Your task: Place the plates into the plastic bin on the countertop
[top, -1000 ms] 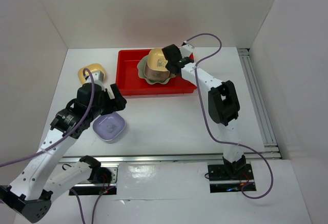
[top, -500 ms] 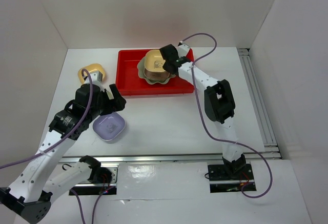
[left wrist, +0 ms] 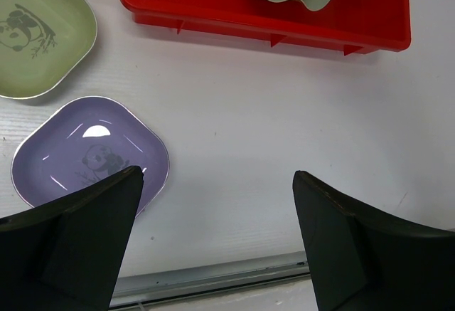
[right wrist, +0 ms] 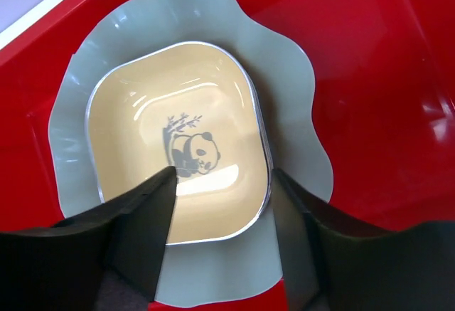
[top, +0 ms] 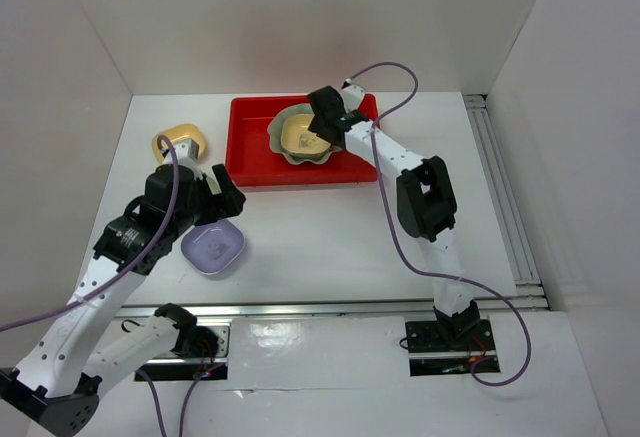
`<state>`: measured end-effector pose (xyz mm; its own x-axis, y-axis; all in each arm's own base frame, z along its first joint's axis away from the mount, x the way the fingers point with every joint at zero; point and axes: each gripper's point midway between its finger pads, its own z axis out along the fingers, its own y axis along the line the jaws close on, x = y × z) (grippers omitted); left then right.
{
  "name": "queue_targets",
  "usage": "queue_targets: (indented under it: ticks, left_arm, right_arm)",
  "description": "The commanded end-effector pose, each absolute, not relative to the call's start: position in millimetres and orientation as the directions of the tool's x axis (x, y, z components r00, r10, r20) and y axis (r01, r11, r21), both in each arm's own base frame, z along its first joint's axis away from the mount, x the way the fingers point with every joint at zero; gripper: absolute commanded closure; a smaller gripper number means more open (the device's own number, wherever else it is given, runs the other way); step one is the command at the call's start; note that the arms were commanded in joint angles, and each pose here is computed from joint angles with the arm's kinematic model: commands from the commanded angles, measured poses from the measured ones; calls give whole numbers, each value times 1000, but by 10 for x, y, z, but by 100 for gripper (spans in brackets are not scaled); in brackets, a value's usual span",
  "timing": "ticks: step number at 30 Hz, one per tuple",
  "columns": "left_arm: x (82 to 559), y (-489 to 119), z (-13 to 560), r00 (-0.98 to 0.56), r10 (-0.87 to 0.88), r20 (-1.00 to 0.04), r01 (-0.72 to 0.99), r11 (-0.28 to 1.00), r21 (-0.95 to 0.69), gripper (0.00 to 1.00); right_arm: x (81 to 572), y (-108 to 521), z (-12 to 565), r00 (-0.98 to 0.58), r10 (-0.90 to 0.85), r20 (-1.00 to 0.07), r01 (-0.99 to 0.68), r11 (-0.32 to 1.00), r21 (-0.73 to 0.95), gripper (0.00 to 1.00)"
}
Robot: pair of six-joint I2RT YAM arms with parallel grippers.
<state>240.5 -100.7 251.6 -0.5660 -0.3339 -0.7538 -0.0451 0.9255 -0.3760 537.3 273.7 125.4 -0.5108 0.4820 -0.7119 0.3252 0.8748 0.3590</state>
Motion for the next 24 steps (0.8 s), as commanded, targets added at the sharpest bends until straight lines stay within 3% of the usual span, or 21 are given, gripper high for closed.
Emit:
queue_targets:
  ticks: [1, 9, 12, 15, 17, 19, 20, 22, 24]
  left_arm:
    - [2404, -991, 2588, -543, -335, -770, -30, 924, -381, 0]
    - [2404, -991, 2588, -543, -335, -770, -30, 924, -381, 0]
    - [2432, -962, 2564, -541, -334, -772, -48, 929, -367, 0]
    - [2480, -878, 2407, -557, -375, -741, -157, 924, -350, 0]
    - [2417, -786, 2257, -593, -409, -694, -252, 912, -322, 0]
    - [2366, -789, 2116, -610, -503, -613, -337, 864, -374, 0]
    - [2342, -710, 2065, -590, -558, -584, -385, 830, -405, 0]
    - [2216, -676, 1890, -563, -638, -526, -440, 770, -463, 0]
    - [2129, -551, 1749, -535, -685, -495, -513, 729, -454, 0]
  right_arm:
    - [5439, 2811, 1744, -442, 505, -741, 281, 863, 420, 36]
    - [5422, 2807, 2207, -394, 500, -771, 253, 866, 432, 28]
    - [5335, 2808, 2509, -375, 464, -803, 197, 886, 420, 19]
    - [5095, 2821, 2819, -350, 357, -866, 144, 934, 327, 0]
    - [4853, 2683, 3111, -314, 314, -896, 142, 949, 283, 0]
    - [4613, 2593, 2922, -358, 221, -907, 111, 975, 194, 0]
    - [4437, 2573, 3284, -296, 253, -921, 51, 967, 249, 0]
    - [4220, 2475, 3012, -343, 178, -922, -6, 982, 191, 0]
    - [4010, 2418, 3217, -329, 190, -925, -98, 967, 234, 0]
